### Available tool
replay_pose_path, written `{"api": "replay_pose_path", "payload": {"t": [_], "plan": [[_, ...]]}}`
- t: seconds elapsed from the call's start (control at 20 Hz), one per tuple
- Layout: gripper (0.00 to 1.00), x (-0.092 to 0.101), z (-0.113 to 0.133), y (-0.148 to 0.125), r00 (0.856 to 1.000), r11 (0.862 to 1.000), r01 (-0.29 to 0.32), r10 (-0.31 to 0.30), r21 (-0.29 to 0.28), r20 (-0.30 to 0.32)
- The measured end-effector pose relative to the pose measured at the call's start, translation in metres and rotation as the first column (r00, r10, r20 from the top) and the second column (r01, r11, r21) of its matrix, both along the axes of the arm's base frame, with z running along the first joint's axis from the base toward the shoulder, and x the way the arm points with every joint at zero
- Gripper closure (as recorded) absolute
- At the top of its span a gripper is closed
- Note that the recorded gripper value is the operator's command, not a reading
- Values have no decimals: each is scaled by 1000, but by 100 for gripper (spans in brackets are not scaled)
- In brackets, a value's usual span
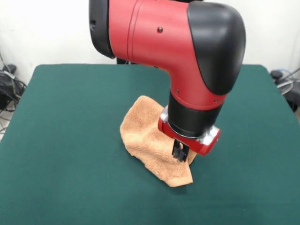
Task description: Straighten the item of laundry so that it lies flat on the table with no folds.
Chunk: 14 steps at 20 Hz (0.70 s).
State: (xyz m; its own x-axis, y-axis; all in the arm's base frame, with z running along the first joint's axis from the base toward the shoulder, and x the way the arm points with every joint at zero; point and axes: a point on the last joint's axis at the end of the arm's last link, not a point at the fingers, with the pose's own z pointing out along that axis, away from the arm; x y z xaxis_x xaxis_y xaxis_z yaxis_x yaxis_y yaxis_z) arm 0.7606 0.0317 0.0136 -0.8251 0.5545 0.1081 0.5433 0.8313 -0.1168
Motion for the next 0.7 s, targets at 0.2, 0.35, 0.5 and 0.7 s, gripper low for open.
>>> {"api": "replay_pose_path", "payload": {"t": [0.2, 0.35, 0.5, 0.7], "plan": [[100, 0, -5, 10, 1000, 1000, 14, -14, -3, -1], [100, 5, -4, 19, 1000, 1000, 14, -14, -6, 13], [100, 11, 0, 26, 1000, 1000, 12, -12, -9, 28], [100, 22, 9, 39, 998, 1000, 8, -8, -12, 59]]}}
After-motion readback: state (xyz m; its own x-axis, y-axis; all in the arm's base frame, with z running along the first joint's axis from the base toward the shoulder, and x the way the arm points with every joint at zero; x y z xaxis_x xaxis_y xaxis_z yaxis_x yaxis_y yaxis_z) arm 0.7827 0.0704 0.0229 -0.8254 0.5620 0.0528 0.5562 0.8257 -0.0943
